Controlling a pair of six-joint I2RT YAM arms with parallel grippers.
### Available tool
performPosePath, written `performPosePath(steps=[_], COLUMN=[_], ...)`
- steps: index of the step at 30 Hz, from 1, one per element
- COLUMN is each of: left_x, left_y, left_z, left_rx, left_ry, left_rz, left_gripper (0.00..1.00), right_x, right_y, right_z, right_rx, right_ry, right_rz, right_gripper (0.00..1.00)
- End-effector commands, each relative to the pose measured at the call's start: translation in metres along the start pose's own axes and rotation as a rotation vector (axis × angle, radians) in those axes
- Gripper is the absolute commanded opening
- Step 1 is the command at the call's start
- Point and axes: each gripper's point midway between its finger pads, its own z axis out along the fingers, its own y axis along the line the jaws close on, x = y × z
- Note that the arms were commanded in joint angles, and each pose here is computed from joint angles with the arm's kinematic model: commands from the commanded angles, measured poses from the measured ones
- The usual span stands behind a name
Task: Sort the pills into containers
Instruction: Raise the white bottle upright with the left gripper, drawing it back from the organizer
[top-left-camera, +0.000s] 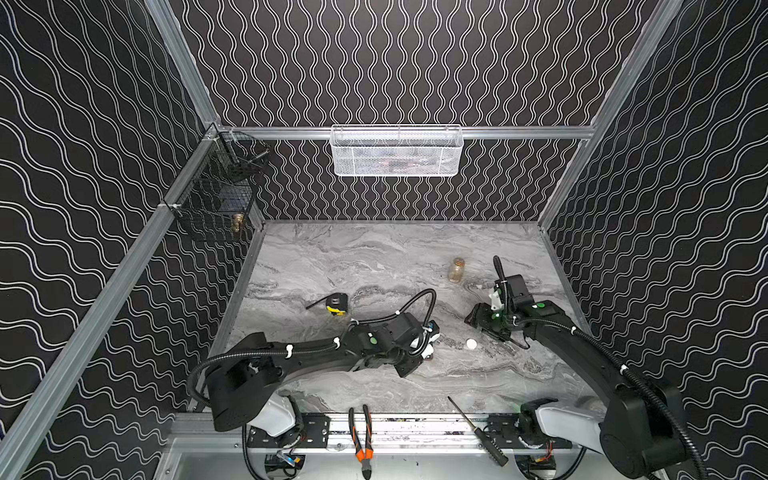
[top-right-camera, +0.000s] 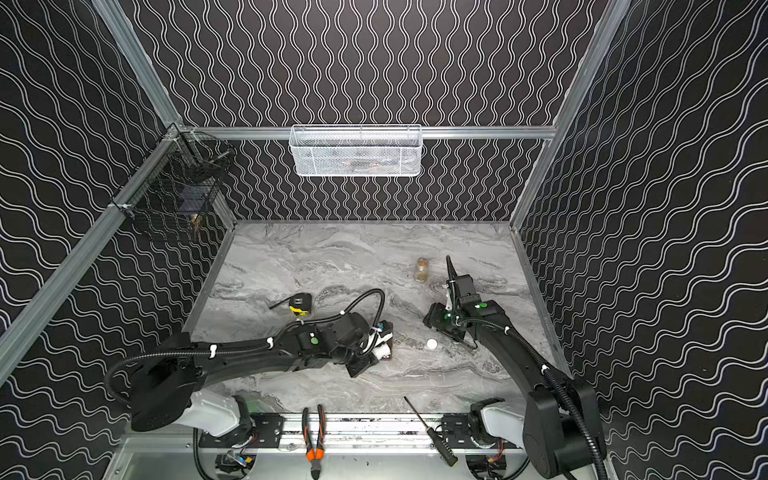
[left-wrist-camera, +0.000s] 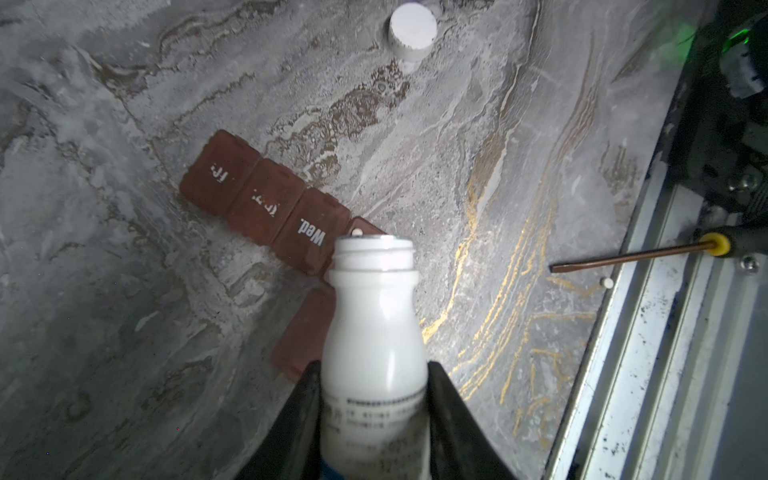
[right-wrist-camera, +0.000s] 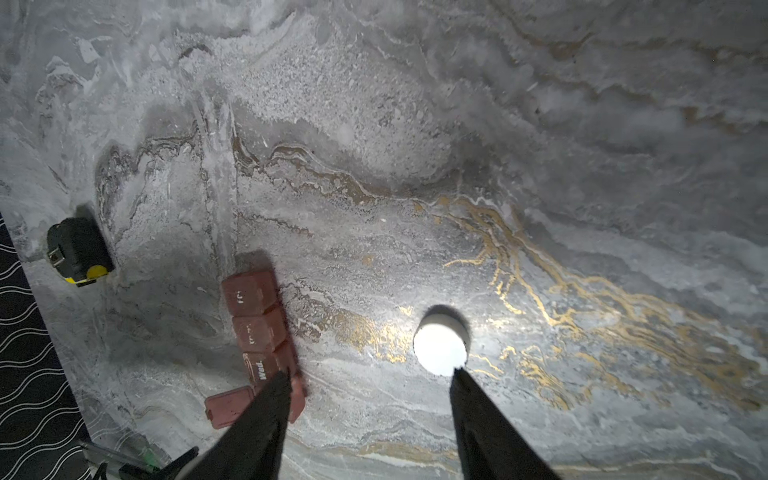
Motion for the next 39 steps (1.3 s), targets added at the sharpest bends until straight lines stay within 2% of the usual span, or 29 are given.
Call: performPosePath(steps=[1, 9, 14, 21, 30, 39], left_x=[-0.038, -0.071, -0.09, -0.108, -0.114, -0.107], left_y=[0.005, 0.016, 0.016, 0.016, 0.02, 0.021], left_z=[-0.009, -0.052, -0.089, -0.115, -0.125, -0.117], left_rx=[-0.031, -0.108, -0.145, -0.172, -0.191, -0.178], left_ry=[-0.209, -0.623, -0.882, -1.095, -1.208, -1.184], left_rz=[0.027, 0.019, 0.076, 0.09, 0.058, 0.04], left_gripper=[0.0, 0.0, 0.0, 0.0, 0.0, 0.0], right_x=[0.0, 0.001, 0.002, 0.002, 0.021, 0.035], right_y=[-0.002, 0.003, 0.008, 0.008, -0.005, -0.013], right_z=[-0.005, -0.011, -0.019, -0.028, -0.018, 0.002], right_rx=[0.018, -0.004, -0.02, -0.002, 0.11, 0.302], right_ry=[-0.002, 0.001, -0.002, -0.01, 0.056, 0.093], right_rz=[0.014, 0.028, 0.036, 0.036, 0.014, -0.07], right_gripper=[0.64, 0.64, 0.63, 0.63, 0.63, 0.63])
